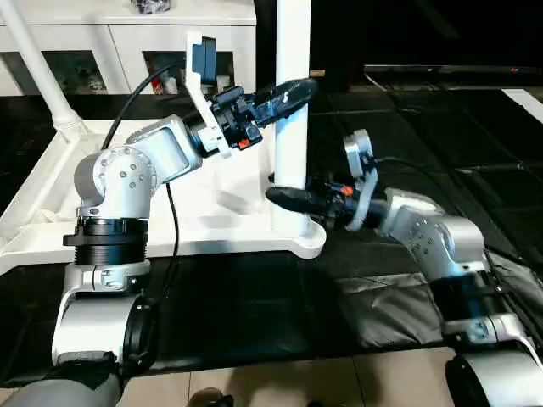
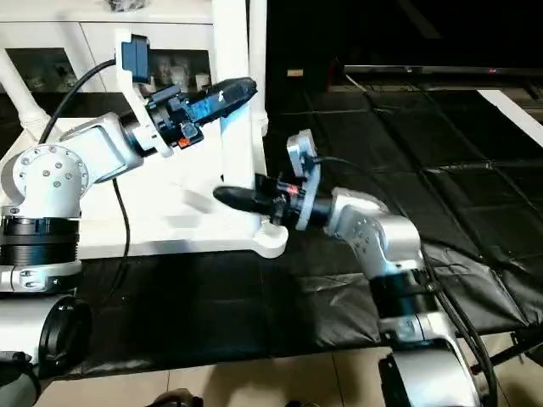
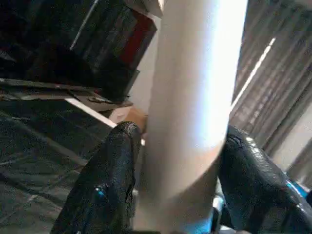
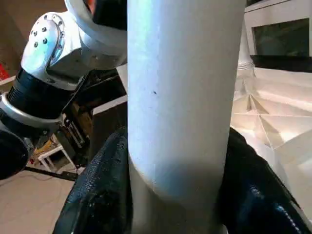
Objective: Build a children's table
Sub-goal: Pick table leg
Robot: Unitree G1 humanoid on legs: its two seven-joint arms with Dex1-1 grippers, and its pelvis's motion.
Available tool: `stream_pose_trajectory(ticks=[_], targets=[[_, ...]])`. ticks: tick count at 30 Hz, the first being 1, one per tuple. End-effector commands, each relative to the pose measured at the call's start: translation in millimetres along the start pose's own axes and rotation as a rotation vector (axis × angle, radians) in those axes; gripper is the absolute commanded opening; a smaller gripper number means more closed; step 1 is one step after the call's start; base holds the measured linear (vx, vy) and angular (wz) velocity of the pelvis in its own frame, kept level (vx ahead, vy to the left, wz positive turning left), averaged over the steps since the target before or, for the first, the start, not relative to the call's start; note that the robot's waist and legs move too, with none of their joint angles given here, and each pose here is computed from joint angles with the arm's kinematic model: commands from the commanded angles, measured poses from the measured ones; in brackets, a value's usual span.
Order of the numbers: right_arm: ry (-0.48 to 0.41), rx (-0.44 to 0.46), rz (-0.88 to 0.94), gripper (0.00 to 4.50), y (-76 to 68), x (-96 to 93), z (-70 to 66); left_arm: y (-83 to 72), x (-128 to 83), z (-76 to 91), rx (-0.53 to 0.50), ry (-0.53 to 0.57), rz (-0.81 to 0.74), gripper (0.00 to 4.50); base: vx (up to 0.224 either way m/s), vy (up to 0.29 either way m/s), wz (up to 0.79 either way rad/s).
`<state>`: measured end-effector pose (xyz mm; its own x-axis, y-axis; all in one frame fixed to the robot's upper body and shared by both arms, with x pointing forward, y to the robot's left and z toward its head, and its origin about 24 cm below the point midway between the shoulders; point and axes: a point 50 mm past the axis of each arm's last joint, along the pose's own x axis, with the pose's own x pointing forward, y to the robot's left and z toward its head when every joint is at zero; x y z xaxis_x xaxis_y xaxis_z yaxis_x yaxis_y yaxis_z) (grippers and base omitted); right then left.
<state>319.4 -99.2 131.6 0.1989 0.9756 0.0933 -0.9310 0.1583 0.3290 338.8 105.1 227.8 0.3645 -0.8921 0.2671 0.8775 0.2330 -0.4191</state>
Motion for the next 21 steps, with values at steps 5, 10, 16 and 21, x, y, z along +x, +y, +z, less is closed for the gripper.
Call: stream_pose_trajectory(ticks=[5, 10, 16, 21], targets=[[0.016, -0.036, -0.003, 1.98, 1.1, -0.8, 4.8, -2.5, 1.8, -1.7, 0.017, 0.032, -0.004, 2.15, 0.000, 0.000, 0.00], [0.020, -0.042, -0.007, 1.98, 1.0, -0.7, 4.0, 0.7, 2.0, -2.1, 0.025, 0.028, 0.028, 1.93, 0.000, 0.000, 0.00], [0.029, -0.056, -0.021, 1.98, -0.4, -1.0, 3.9, 3.4, 0.7, -0.4, 0.021, 0.008, 0.047, 1.86, 0.000, 0.000, 0.00], [0.045, -0.060, -0.040, 1.98, -2.6, -2.0, 2.2, 7.2, -1.0, 3.0, 0.055, -0.017, 0.099, 1.86, 0.000, 0.000, 0.00]])
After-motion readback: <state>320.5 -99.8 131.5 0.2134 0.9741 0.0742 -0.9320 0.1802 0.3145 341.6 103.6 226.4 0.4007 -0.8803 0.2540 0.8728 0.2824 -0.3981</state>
